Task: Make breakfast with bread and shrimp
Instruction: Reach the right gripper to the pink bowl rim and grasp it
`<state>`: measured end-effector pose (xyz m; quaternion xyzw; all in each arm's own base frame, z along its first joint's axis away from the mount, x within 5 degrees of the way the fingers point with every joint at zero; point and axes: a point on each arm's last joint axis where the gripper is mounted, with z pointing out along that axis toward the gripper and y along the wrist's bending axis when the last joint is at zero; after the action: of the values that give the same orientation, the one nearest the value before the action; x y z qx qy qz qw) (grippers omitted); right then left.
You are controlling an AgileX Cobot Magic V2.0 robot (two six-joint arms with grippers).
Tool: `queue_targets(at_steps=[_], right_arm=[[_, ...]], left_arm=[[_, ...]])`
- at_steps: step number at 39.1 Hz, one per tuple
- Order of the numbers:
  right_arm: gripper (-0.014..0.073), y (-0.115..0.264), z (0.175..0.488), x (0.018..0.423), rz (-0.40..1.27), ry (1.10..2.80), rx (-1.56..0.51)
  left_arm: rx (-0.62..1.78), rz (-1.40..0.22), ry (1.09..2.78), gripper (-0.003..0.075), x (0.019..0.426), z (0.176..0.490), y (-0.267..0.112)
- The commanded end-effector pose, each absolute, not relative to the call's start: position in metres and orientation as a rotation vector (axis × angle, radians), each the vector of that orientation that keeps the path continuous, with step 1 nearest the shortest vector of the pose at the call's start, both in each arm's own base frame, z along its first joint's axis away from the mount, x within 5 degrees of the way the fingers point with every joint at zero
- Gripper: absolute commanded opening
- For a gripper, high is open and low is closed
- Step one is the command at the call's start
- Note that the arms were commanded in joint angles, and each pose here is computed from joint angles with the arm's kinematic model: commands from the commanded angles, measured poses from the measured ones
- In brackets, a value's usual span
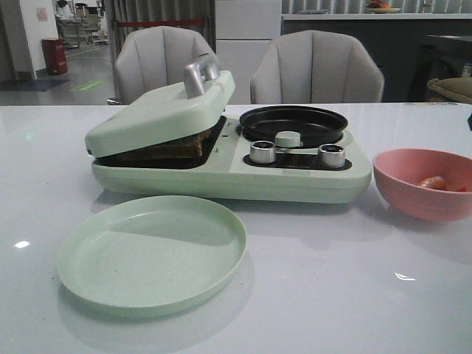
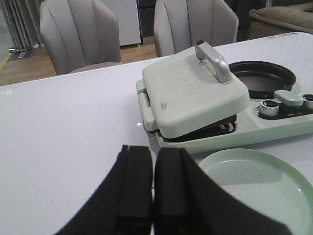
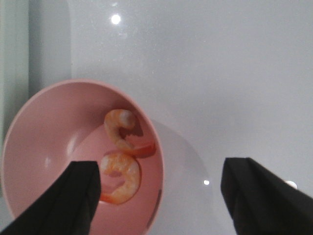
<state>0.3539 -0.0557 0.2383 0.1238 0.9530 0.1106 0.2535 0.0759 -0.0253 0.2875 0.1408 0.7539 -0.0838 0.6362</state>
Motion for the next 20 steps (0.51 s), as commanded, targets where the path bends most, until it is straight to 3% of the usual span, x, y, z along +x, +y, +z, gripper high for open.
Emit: queue_targets(at_steps=[1,10,13,20], right_arm=[[0.0604,-0.061,0.252,0.369,0.295,2.499,0.332],[0.0577,-0.064,0.227,0.391,0.315,2.562,0.309],[0.0484,-0.062,0.219,0.397,0.328,2.588,0.302],[0.0148,-0.057,0.204,0.406,0.350,2.634,0.284]], left_arm=[[0.276,-0.209,1.624,0.0114,0.077,0.304,-0.025],[0.276,-0.209,1.624,0.0114,0.077,0.304,-0.025],[0.276,-0.209,1.624,0.0114,0.077,0.304,-0.025],[0.276,-0.209,1.624,0.0114,0.077,0.304,-0.025]])
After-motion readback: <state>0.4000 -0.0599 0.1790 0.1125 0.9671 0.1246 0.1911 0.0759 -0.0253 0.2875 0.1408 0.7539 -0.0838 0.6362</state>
